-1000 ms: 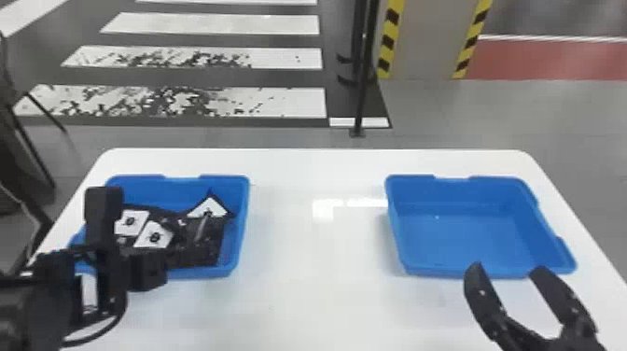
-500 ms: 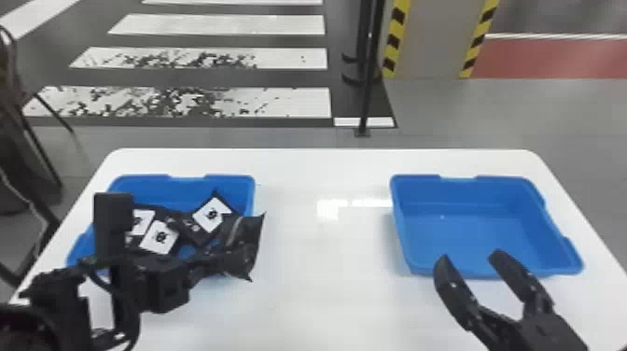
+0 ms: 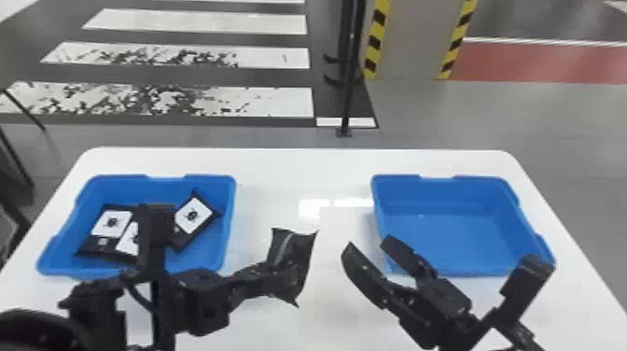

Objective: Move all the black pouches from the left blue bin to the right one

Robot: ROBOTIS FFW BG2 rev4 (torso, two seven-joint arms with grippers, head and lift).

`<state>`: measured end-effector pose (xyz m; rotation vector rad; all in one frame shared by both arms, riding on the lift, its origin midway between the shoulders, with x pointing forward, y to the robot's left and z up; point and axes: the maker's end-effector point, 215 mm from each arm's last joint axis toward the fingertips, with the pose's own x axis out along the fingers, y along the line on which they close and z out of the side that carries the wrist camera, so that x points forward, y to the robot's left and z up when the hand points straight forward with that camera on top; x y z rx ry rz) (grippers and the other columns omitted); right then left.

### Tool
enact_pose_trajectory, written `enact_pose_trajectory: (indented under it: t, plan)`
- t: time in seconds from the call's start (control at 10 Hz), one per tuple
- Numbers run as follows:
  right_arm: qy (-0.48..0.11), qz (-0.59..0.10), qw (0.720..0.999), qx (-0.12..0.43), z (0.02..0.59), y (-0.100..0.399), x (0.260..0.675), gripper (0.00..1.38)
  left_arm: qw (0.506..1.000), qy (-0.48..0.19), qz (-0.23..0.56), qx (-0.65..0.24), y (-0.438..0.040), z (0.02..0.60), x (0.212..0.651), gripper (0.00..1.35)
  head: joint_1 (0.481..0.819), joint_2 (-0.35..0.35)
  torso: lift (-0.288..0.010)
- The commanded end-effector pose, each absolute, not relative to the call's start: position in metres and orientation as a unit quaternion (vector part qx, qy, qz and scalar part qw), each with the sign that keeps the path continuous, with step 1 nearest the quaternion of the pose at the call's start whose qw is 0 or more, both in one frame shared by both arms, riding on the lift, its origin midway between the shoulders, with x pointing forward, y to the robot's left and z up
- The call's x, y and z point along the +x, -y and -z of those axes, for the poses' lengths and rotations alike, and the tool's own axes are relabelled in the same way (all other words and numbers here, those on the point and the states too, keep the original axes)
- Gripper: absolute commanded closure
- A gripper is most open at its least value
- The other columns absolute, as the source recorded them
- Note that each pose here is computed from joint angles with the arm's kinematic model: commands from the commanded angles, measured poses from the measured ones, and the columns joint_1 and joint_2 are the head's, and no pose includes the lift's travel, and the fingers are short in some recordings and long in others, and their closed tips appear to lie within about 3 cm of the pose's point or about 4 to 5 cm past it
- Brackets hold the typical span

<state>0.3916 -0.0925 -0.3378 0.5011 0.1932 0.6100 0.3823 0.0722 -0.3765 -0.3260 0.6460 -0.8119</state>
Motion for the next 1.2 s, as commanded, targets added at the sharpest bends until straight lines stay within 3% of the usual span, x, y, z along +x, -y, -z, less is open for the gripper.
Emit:
enact_pose_trajectory:
  t: [0.0, 0.3, 0.4, 0.5, 0.6, 0.9, 1.0, 1.1]
  plan:
    - [-0.107, -0.331, 0.897, 0.273, 0.337, 0.059, 0.388, 0.16, 0.844, -0.305, 0.411, -0.159, -0.05, 0.369, 0.377, 1.21, 0.695, -0.03, -0.14]
    - [-0.119, -0.347, 0.886, 0.284, 0.342, 0.041, 0.391, 0.17, 0.823, -0.303, 0.45, -0.168, -0.018, 0.36, 0.363, 1.21, 0.695, -0.017, -0.14]
    - [-0.12, -0.347, 0.883, 0.292, 0.344, 0.039, 0.394, 0.35, 0.817, -0.304, 0.459, -0.171, -0.009, 0.359, 0.359, 1.21, 0.695, -0.026, -0.14]
    - [-0.12, -0.346, 0.882, 0.297, 0.344, 0.04, 0.395, 0.93, 0.815, -0.305, 0.462, -0.172, -0.006, 0.359, 0.358, 1.21, 0.695, -0.039, -0.14]
    - [-0.12, -0.347, 0.882, 0.297, 0.344, 0.039, 0.395, 1.24, 0.815, -0.305, 0.462, -0.172, -0.006, 0.359, 0.358, 1.21, 0.695, -0.048, -0.14]
    - [-0.12, -0.349, 0.88, 0.299, 0.344, 0.037, 0.394, 1.28, 0.815, -0.3, 0.464, -0.176, -0.005, 0.356, 0.358, 1.21, 0.695, -0.05, -0.14]
    - [-0.12, -0.349, 0.88, 0.3, 0.344, 0.036, 0.394, 1.28, 0.815, -0.296, 0.463, -0.181, -0.004, 0.355, 0.36, 1.0, 0.695, -0.049, -0.14]
    - [-0.115, -0.348, 0.88, 0.3, 0.34, 0.039, 0.398, 1.28, 0.819, -0.293, 0.457, -0.186, -0.008, 0.358, 0.363, 0.47, 0.695, -0.049, -0.14]
